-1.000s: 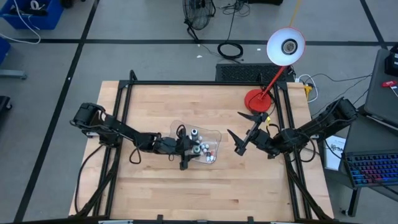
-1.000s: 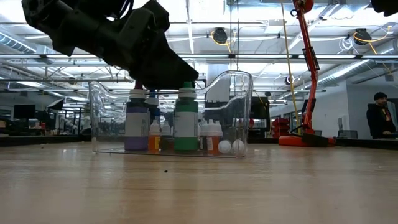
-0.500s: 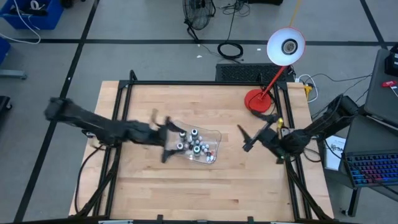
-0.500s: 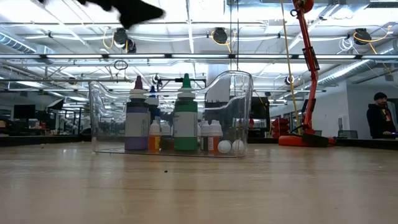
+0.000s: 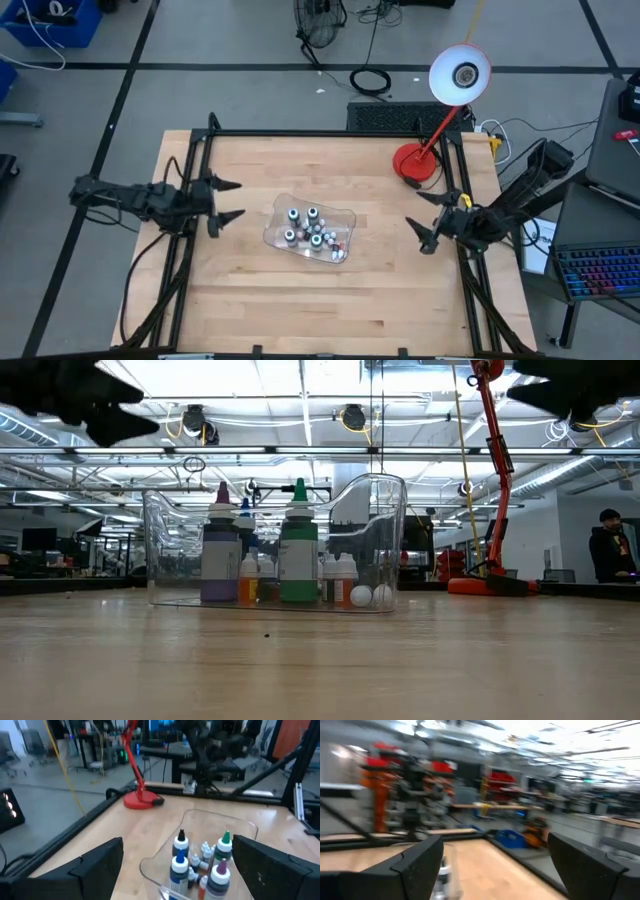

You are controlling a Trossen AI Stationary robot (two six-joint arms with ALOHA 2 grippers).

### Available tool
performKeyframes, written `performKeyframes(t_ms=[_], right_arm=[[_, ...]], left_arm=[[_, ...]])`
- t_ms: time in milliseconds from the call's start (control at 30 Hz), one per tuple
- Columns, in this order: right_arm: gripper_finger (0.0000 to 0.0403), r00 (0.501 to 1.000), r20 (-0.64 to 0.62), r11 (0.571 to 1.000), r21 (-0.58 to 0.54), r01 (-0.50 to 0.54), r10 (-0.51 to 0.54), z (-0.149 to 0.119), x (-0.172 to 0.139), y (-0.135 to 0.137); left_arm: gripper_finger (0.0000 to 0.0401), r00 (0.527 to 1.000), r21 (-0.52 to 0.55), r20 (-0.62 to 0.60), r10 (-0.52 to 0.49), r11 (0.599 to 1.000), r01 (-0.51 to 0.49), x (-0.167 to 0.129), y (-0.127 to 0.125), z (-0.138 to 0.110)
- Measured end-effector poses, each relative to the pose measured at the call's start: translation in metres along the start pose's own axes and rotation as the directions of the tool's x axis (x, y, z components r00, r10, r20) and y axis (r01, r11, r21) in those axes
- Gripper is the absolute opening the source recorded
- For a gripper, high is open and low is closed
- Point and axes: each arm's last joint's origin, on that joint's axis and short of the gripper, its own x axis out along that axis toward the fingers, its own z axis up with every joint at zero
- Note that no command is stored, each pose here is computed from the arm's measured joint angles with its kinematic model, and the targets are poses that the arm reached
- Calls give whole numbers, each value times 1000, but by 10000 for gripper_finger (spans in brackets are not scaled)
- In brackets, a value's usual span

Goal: Pick & Place food coloring
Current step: Return to Home Position

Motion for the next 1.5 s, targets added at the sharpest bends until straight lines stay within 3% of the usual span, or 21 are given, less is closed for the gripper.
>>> performKeyframes(t_ms=[100, 233, 333, 533, 800, 1033, 1167, 1500], right_arm=[[341, 993, 52, 992, 54, -111, 108, -21, -10, -10], [341, 976, 124, 965, 172, -199, 179, -17, -12, -15], [341, 960, 114, 950, 154, -271, 255, -22, -13, -10], [341, 860, 103, 847, 148, -510, 500, -36, -13, 2], [341, 838, -19, 828, 170, -534, 545, -49, -14, -2], [341, 826, 91, 813, 144, -564, 557, -34, -25, -28], [341, 809, 50, 794, 162, -585, 586, -42, -30, -36], [341, 798, -18, 798, 50, -601, 602, -50, -32, -33]], left_arm=[[372, 999, -5, 36, -4, 1000, 4, 0, 2, -23], [376, 999, -37, 35, 16, 999, -15, 0, 4, -44], [374, 1000, -27, 23, 3, 1000, -2, 0, 5, -53], [371, 1000, -33, 19, 9, 999, -9, -2, 6, -56], [373, 999, -26, 45, 9, 1000, -8, -5, 7, -54], [370, 999, -44, -5, 44, 998, -44, -4, 8, -62], [375, 1000, -20, -5, 4, 1000, -4, -4, 7, -62], [373, 999, 2, -33, -15, 1000, 15, -3, 6, -64]])
